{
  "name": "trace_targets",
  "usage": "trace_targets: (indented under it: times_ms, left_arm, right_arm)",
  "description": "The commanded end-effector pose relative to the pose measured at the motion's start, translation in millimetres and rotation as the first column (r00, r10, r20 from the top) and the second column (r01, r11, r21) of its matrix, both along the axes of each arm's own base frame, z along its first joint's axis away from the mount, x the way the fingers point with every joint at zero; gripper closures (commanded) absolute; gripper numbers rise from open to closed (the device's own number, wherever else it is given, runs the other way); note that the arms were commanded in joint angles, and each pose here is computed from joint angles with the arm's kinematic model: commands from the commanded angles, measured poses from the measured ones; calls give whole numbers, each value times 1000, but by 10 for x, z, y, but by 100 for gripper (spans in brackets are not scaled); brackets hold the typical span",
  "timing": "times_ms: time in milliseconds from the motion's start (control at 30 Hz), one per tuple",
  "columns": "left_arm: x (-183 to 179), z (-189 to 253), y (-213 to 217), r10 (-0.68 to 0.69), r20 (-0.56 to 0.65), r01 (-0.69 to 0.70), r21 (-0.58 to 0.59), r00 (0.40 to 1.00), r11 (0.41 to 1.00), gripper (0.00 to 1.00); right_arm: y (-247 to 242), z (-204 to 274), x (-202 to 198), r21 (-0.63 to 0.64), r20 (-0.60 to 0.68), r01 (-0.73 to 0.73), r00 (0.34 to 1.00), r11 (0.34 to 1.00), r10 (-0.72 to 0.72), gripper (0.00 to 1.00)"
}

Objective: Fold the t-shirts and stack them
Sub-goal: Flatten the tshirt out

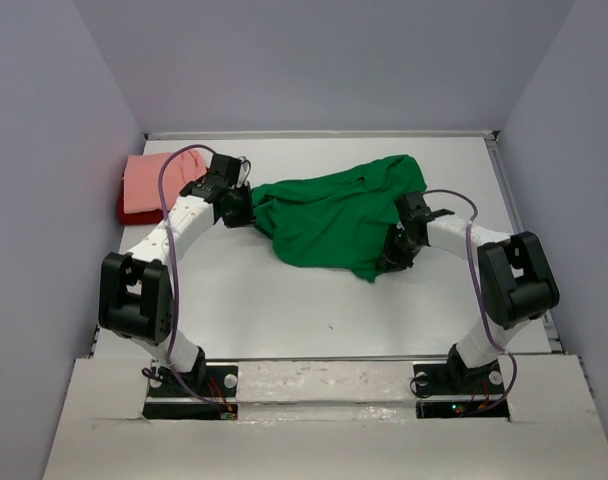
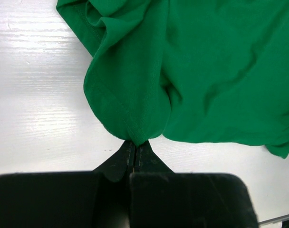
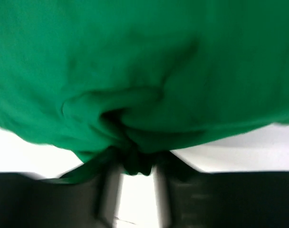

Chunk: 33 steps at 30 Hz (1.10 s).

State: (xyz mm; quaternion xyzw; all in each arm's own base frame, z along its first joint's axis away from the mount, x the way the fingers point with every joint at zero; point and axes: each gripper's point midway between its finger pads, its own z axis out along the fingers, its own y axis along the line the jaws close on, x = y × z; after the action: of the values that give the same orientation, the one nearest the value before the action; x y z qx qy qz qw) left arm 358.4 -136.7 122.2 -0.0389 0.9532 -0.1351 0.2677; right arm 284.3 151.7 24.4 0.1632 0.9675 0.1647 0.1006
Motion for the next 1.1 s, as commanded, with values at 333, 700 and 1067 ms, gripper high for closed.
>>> trace_targets:
  times_ms: [333,700,1067]
  left_arm:
    - [-150,463,96,-19,101,16,35,995,999,100]
    - [-251,1252,148,-42,241,37,27,970,999,100]
    - [-116,2809,203,68,581,-22,-87,811,996,100]
  right_arm:
    - [-3,1101,228,-171,268,14,963,985,33,100]
    - [-315,2102,259,-289,414,43,906,956,84,100]
    - [-816,3063,810,-448,594,285,803,847,44,100]
